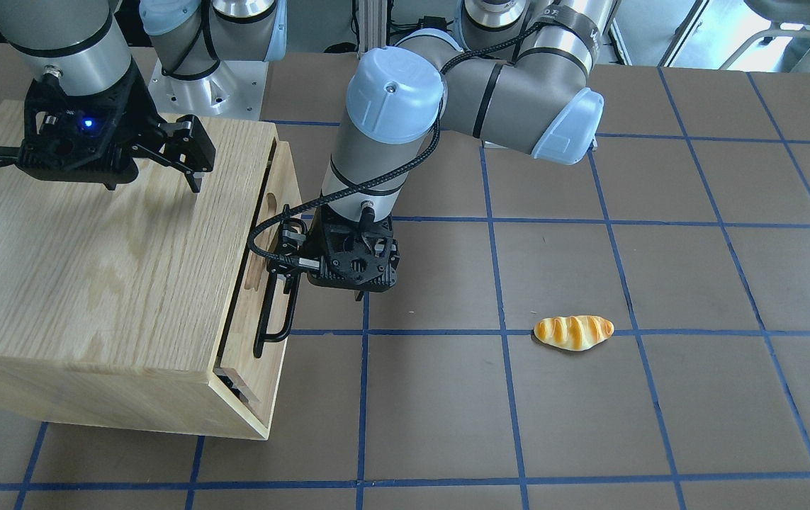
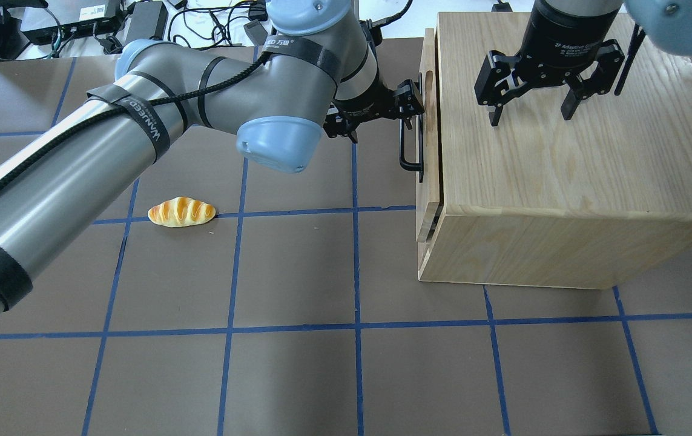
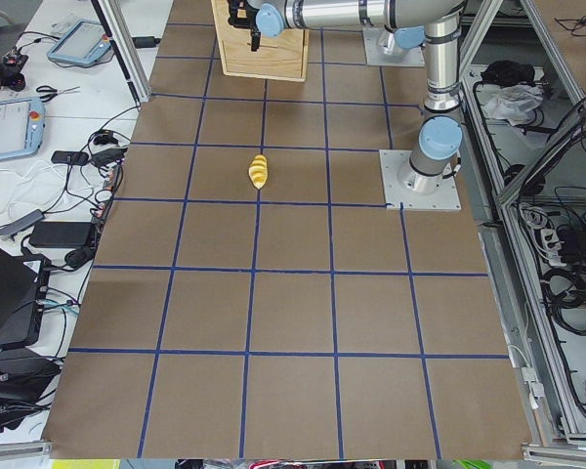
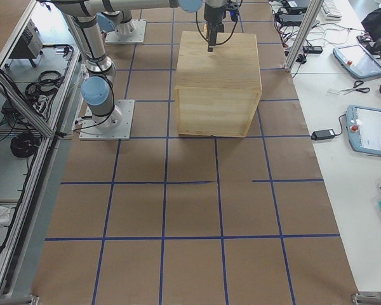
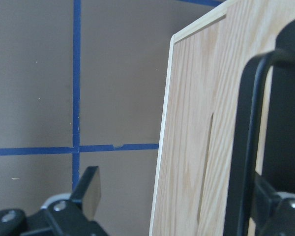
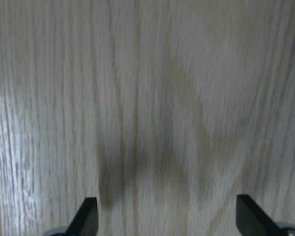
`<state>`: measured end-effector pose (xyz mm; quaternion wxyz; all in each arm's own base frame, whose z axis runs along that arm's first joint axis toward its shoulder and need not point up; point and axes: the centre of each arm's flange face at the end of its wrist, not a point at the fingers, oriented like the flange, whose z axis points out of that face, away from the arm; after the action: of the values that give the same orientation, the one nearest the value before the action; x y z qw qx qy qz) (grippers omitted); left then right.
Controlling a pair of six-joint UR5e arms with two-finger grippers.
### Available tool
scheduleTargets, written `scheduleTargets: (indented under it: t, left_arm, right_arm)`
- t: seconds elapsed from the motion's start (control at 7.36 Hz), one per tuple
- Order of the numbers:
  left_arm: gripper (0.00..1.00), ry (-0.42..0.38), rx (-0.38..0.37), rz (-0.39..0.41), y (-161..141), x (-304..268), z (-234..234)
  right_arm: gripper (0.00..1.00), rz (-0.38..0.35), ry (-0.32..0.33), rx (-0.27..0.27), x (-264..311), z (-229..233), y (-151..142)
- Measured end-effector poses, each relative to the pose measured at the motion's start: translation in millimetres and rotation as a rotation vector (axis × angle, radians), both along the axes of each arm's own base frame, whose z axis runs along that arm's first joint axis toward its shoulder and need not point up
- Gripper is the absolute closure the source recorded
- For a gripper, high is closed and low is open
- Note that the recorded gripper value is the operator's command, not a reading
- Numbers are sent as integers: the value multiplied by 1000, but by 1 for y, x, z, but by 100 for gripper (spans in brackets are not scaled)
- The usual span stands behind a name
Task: Open upper drawer
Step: 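Pull the drawer handle outward with the left gripper, away from the cabinet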
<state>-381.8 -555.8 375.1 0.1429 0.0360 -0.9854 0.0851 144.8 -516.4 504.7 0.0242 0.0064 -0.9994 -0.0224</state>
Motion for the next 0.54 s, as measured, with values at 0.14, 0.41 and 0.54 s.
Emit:
scheduleTargets:
  t: [0.14,0.41,0.54]
  left_arm:
    - [0,-1,-2,5,-1,3,3]
    - [0,-2,-5,22,-7,17,7]
    - [0,-3,-5,28,-11,22,7]
  right_arm:
    - [0,0,0,0,0,0,0]
    - [0,0,0,0,0,0,0]
    - [0,0,0,-1,0,0,0]
